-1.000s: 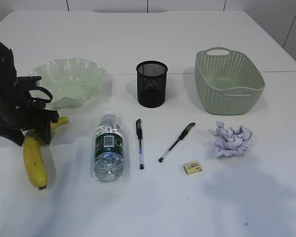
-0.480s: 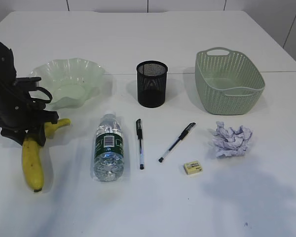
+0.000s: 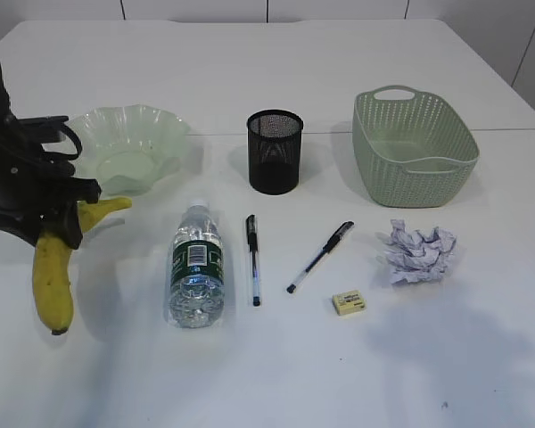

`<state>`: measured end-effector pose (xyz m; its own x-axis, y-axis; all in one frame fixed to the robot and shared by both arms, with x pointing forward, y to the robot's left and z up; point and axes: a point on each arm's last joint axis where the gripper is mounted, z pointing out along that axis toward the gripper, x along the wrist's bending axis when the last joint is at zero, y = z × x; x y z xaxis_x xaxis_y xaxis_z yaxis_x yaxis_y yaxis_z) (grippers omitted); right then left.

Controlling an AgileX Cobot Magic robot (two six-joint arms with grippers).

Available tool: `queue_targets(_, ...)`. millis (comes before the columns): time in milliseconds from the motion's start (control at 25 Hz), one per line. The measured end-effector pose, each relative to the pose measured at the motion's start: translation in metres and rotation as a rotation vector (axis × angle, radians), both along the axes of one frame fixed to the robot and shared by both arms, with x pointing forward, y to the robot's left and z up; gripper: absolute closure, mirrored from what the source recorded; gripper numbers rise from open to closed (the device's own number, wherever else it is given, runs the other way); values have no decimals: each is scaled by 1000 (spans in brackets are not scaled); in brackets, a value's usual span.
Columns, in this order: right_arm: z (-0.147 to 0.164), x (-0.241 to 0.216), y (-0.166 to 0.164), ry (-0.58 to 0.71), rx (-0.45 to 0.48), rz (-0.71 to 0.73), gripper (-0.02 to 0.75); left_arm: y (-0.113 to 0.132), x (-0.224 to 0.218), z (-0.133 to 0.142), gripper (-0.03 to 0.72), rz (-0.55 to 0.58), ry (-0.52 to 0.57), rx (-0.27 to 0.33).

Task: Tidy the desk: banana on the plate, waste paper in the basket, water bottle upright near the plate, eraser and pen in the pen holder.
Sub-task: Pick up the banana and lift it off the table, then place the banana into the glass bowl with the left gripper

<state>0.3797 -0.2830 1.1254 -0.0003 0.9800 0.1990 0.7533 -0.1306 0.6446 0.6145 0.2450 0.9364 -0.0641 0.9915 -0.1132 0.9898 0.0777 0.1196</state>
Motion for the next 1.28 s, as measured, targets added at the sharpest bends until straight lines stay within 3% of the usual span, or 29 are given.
queue_targets(200,0,0,0,0,0,0,237,-4,1,34,423,24,-106,-56)
queue_targets(600,0,0,0,0,0,0,238,-16,50,102,423,215,-459,-273)
queue_targets(760,0,0,0,0,0,0,238,-20,75,101,423,298,-488,-322)
queue_targets(960,0,0,0,0,0,0,238,-21,106,79,423,424,-460,-378)
queue_targets(1280,0,0,0,1,-2,0,239,5,141,37,424,625,-407,-491)
